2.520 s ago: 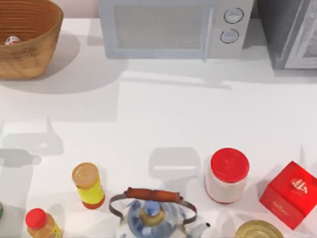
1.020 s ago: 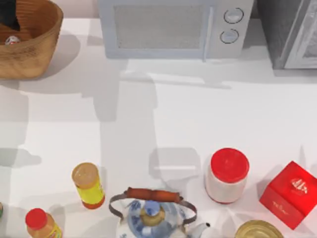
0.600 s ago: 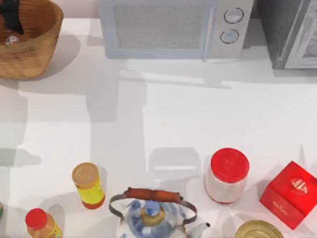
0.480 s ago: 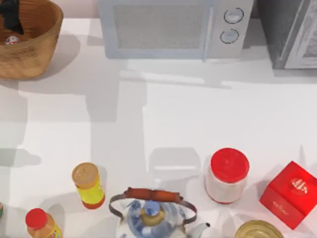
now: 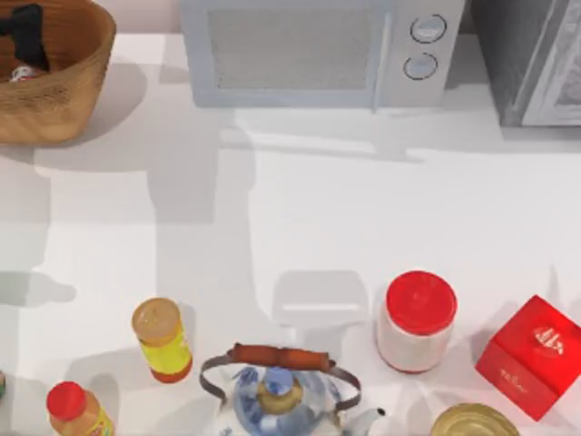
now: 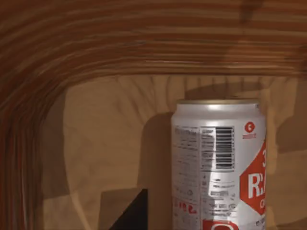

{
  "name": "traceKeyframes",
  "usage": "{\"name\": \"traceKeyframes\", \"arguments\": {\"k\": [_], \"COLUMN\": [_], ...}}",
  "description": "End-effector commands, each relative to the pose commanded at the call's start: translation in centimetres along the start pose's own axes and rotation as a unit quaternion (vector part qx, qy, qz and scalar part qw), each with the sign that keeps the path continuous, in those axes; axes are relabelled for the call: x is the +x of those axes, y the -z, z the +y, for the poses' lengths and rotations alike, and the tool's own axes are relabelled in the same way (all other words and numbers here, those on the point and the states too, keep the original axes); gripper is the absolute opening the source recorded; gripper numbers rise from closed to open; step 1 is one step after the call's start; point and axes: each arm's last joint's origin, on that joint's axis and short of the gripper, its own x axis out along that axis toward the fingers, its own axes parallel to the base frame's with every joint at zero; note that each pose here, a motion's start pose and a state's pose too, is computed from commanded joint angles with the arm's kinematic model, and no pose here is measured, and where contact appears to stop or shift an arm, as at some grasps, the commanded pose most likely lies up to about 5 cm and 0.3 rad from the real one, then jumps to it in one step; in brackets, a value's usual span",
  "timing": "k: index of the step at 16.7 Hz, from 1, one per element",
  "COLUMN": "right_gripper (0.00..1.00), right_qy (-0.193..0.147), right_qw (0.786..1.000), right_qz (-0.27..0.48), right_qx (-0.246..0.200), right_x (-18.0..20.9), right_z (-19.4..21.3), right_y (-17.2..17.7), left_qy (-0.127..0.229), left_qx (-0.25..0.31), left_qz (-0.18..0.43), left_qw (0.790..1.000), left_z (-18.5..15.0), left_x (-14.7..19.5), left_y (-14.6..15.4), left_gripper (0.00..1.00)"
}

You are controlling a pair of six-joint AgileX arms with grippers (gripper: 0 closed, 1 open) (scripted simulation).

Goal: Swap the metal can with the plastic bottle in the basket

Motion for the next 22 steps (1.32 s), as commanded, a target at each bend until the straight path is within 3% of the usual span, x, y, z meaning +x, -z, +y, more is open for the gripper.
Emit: {"name": "traceKeyframes", "arguments": {"k": [8,14,22], "right_gripper": [1.0,1.0,1.0], "right_qy": [0.0,0.0,0.0], "right_qw": [1.0,1.0,1.0], "right_qz": [0.0,0.0,0.0], "right_qx": [0.0,0.0,0.0], "right_x": [0.0,0.0,0.0], "right_z": [0.0,0.0,0.0], "right_y": [0.0,0.0,0.0], "left_qy": [0.0,0.0,0.0], "left_qx": [0.0,0.0,0.0], "left_qz": [-0.001,-0.001,-0.001], "left_qw": [1.0,1.0,1.0], "left_z": [0.3,0.3,0.3], "left_x": [3.9,4.3,4.3], "left_y": [-0.1,-0.1,-0.1], "left_gripper": [1.0,1.0,0.4]}}
